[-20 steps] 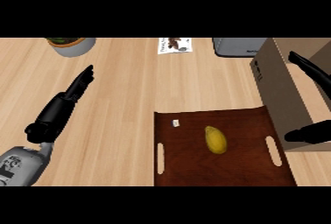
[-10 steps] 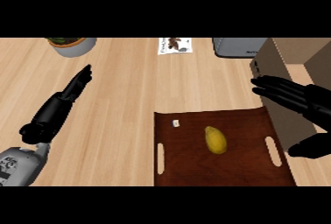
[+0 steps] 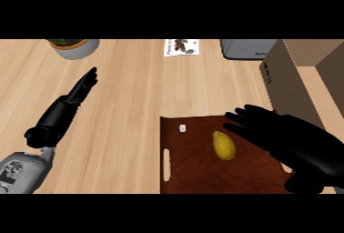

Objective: Pick the lemon from the tray and place it in the cardboard box

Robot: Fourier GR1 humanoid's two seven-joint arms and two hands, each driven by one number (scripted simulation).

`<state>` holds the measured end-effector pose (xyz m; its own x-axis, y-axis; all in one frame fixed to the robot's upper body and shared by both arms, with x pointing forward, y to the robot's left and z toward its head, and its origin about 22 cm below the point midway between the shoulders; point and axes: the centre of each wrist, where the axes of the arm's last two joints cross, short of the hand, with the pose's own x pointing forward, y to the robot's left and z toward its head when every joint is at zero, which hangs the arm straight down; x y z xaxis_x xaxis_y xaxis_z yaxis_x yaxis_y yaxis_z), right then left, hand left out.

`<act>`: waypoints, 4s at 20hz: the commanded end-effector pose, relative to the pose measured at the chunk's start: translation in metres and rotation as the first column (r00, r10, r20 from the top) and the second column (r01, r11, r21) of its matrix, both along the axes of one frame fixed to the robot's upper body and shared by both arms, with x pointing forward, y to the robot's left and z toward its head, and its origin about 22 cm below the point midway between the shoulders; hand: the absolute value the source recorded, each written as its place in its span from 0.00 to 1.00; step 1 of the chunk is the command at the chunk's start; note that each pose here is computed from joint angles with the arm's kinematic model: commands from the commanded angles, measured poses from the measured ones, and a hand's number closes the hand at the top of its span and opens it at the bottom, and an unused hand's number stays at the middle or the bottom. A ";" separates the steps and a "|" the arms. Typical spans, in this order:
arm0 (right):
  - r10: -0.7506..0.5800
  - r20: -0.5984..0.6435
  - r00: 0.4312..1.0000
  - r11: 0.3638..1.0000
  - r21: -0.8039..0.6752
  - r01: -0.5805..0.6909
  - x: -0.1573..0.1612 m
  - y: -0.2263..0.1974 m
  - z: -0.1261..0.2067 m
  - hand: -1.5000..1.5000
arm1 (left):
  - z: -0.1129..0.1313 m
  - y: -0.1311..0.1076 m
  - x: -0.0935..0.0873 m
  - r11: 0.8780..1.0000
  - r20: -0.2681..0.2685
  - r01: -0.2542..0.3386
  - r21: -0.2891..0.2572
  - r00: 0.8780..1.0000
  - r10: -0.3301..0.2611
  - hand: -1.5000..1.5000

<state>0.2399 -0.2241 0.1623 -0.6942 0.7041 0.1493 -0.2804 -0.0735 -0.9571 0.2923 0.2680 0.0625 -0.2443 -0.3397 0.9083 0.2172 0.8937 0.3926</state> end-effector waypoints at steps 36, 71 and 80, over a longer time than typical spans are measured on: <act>-0.151 -0.002 0.989 0.962 -0.231 0.147 0.014 0.076 -0.111 0.00 | -0.004 -0.020 0.005 1.000 -0.005 0.007 0.007 1.000 -0.007 0.50; -0.461 0.079 0.884 0.887 -0.001 0.463 0.092 0.052 -0.144 1.00 | 0.001 -0.008 -0.006 0.999 0.022 0.037 0.006 0.999 -0.038 0.50; -0.870 0.120 0.478 0.493 0.228 0.840 0.174 0.049 -0.065 1.00 | 0.011 -0.022 0.008 0.997 0.048 0.069 0.017 0.996 -0.070 0.50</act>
